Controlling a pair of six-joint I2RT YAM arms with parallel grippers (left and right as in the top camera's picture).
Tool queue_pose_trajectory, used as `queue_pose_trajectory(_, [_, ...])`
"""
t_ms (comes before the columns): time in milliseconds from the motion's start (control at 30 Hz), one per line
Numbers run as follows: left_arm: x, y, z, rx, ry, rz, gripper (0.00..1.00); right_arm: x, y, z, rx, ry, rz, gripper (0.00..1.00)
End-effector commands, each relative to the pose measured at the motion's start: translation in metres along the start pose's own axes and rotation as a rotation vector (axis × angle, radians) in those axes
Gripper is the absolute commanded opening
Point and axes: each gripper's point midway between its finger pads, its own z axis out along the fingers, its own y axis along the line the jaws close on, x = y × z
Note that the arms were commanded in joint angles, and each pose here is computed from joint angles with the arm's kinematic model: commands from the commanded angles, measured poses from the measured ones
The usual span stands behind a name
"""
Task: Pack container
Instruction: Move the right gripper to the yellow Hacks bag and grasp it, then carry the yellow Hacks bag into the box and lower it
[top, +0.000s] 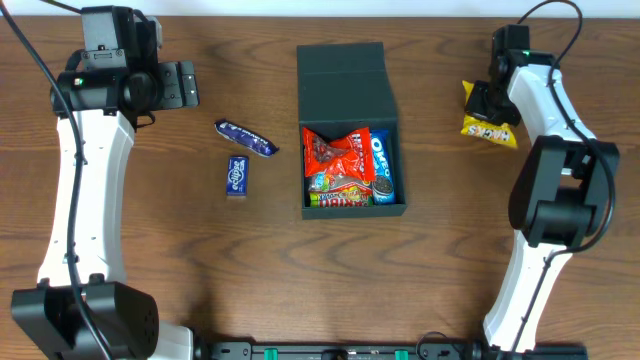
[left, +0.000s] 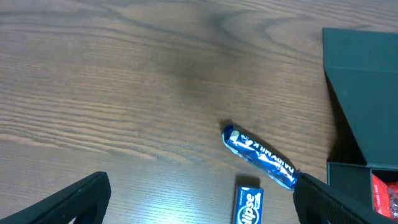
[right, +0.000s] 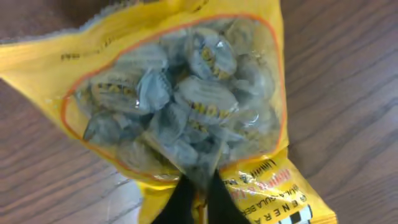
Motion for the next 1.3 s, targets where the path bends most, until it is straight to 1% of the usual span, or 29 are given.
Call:
queue_pose_trajectory(0, [-0.002,0.002,0.0,-0.012,-0.002,0.003,0.95,0.022,0.002,0.027,0.006,0.086,-0.012,0.01])
queue_pose_trajectory(133, [-0.002,0.002,0.0,-0.012,-0.002,0.003,0.95,0.028,0.012,0.019,-0.06,0.117,-0.047,0.01])
queue_pose_trajectory(233, [-0.002,0.002,0.0,-0.012,-0.002,0.003,0.95,0.027,0.025,0.003,-0.145,0.111,-0.135,0.01])
queue_pose_trajectory(300, [-0.002,0.002,0.0,-0.012,-0.003,0.003,0.95,0.022,0.037,-0.016,-0.227,0.08,-0.214,0.01])
queue_pose_trajectory(400, [-0.002,0.002,0.0,-0.012,-0.003,0.003,0.95,0.012,0.057,-0.054,-0.335,-0.013,-0.361,0.01])
queue_pose_trajectory(533, [-0.002,0.003,0.0,-0.012,-0.004,0.003,0.95,-0.004,0.075,-0.112,-0.375,-0.185,-0.52,0.01])
queue_pose_trajectory(667, [-0.003,0.003,0.0,-0.013,-0.005,0.003,0.95,0.0,0.105,-0.169,-0.43,-0.346,-0.764,0.01])
queue_pose_trajectory(800, [-0.004,0.003,0.0,-0.013,-0.011,0.004,0.95,0.026,0.146,-0.216,-0.52,-0.485,-1.087,0.01])
queue_pose_trajectory(867, [-0.005,0.003,0.0,-0.013,-0.013,0.004,0.95,0.043,0.167,-0.234,-0.551,-0.545,-1.247,0.01])
queue_pose_trajectory(967, [-0.004,0.003,0.0,-0.013,-0.012,0.004,0.95,0.073,0.197,-0.247,-0.59,-0.599,-1.451,0.01])
queue_pose_trajectory(1067, [-0.004,0.004,0.0,-0.019,-0.012,0.004,0.95,0.101,0.214,-0.251,-0.618,-0.601,-1.587,0.01])
queue_pose_trajectory(1133, [-0.004,0.004,0.0,-0.023,-0.012,0.023,0.95,0.126,0.223,-0.253,-0.656,-0.574,-1.671,0.01])
queue_pose_trajectory(1267, [-0.005,0.004,0.0,-0.023,-0.013,0.056,0.95,0.164,0.224,-0.253,-0.744,-0.476,-1.751,0.01])
